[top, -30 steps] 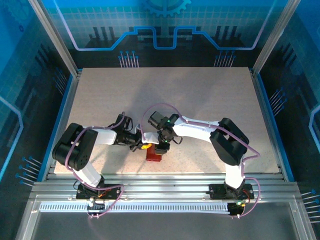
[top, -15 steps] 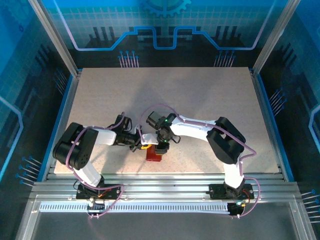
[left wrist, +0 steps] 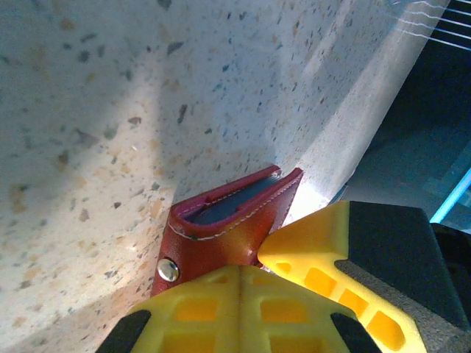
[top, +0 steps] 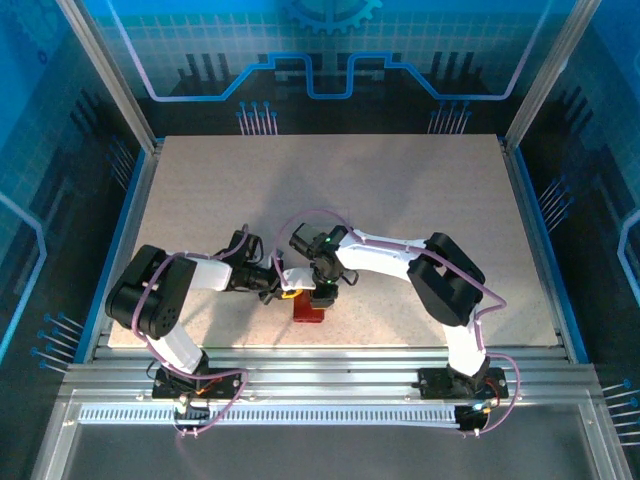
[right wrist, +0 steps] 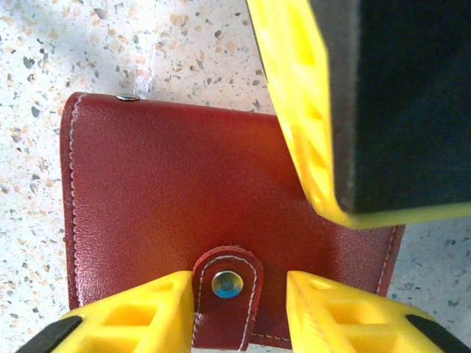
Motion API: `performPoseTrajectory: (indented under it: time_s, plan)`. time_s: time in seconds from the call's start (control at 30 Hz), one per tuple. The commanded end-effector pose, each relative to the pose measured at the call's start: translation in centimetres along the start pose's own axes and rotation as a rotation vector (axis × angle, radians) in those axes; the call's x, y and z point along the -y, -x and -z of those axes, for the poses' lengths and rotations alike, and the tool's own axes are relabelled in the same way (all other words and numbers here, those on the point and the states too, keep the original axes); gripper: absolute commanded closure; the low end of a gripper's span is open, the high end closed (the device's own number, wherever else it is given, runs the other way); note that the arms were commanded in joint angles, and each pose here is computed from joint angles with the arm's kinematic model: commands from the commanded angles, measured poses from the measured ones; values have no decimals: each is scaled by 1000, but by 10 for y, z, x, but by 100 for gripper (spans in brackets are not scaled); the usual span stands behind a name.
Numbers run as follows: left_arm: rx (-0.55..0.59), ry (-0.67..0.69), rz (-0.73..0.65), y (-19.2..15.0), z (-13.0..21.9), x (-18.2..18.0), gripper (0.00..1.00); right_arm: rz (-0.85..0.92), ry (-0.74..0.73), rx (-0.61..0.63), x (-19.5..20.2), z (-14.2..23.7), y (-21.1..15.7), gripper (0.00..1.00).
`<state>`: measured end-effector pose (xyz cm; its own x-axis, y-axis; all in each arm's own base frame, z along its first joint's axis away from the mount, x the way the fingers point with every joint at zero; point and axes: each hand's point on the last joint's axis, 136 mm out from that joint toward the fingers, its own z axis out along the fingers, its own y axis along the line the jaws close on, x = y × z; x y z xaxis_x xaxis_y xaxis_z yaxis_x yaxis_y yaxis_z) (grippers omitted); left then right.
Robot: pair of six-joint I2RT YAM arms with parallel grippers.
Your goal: Take the credit cards out of the card holder
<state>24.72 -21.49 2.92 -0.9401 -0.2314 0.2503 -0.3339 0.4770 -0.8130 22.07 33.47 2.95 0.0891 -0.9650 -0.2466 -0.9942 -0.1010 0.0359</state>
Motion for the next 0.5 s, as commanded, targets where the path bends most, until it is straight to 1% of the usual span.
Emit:
performPoseTrajectory:
  time_s: [0.0, 0.1, 0.33, 0.47]
  plan:
    - [-15, 40, 69, -8, -1, -18, 100, 18, 19, -37, -10, -16, -4, 69]
    - [-14, 49, 71, -8, -1, -21, 100, 9, 16, -21, -13, -15, -3, 75]
    - [-8, 69, 74, -9, 1, -27, 100, -17, -47, 56, -10, -3, 3, 87]
    - [-6, 75, 78, -9, 2, -28, 100, -44, -98, 110, -7, 4, 8, 91]
